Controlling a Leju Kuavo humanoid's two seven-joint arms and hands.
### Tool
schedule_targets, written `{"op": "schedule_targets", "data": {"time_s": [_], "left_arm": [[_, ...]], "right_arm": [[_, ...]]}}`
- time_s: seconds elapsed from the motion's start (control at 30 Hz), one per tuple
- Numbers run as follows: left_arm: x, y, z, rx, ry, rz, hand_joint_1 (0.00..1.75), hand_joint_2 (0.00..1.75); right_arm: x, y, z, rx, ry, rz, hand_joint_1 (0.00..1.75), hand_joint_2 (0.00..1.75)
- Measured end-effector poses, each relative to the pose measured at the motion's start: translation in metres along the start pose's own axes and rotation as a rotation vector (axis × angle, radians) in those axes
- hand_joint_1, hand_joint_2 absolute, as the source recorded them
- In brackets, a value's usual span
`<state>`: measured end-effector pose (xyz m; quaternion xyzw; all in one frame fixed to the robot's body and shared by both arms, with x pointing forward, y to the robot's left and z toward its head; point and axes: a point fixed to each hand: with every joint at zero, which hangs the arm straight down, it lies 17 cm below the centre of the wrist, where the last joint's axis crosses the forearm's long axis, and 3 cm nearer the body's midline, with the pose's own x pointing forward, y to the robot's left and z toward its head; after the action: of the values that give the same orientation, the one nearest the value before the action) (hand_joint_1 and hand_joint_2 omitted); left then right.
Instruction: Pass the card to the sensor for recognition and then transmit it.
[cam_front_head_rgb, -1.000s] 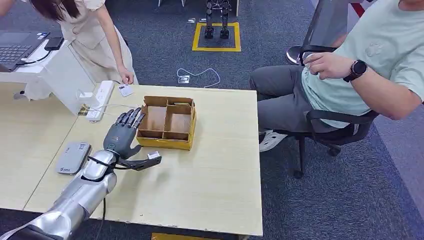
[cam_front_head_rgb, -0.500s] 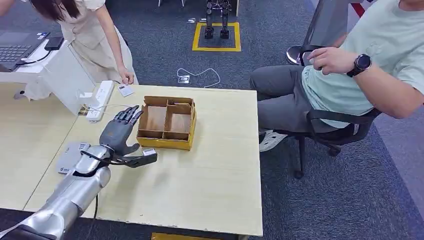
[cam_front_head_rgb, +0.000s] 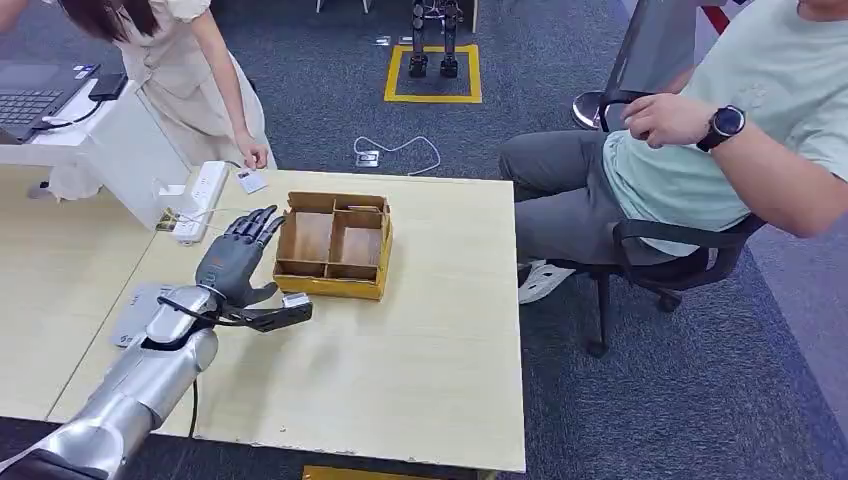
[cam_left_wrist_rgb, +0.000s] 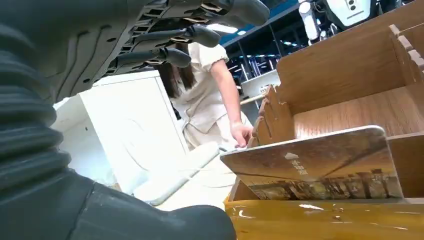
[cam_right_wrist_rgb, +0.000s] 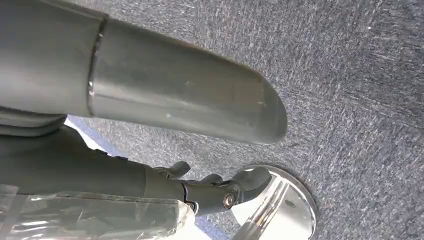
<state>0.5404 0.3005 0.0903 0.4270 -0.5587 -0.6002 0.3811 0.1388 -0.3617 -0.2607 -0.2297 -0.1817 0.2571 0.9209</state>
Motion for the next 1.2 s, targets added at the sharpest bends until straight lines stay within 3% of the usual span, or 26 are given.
{"op": "schedule_targets", "data": {"time_s": [0.53,1.2], "left_arm": [[-0.005,0.0,0.006,-0.083,-0.045,0.077,0.0,1.75],[0.014,-0.019,0.061,-0.247,-0.215,0.165,0.0,1.75]], "right_arm": [[0.001,0.0,0.0,0.001,-0.006,0.0,0.0,0.0],[0.002,0.001,0.0,0.005,-0.013,0.006,0.0,0.0]]}}
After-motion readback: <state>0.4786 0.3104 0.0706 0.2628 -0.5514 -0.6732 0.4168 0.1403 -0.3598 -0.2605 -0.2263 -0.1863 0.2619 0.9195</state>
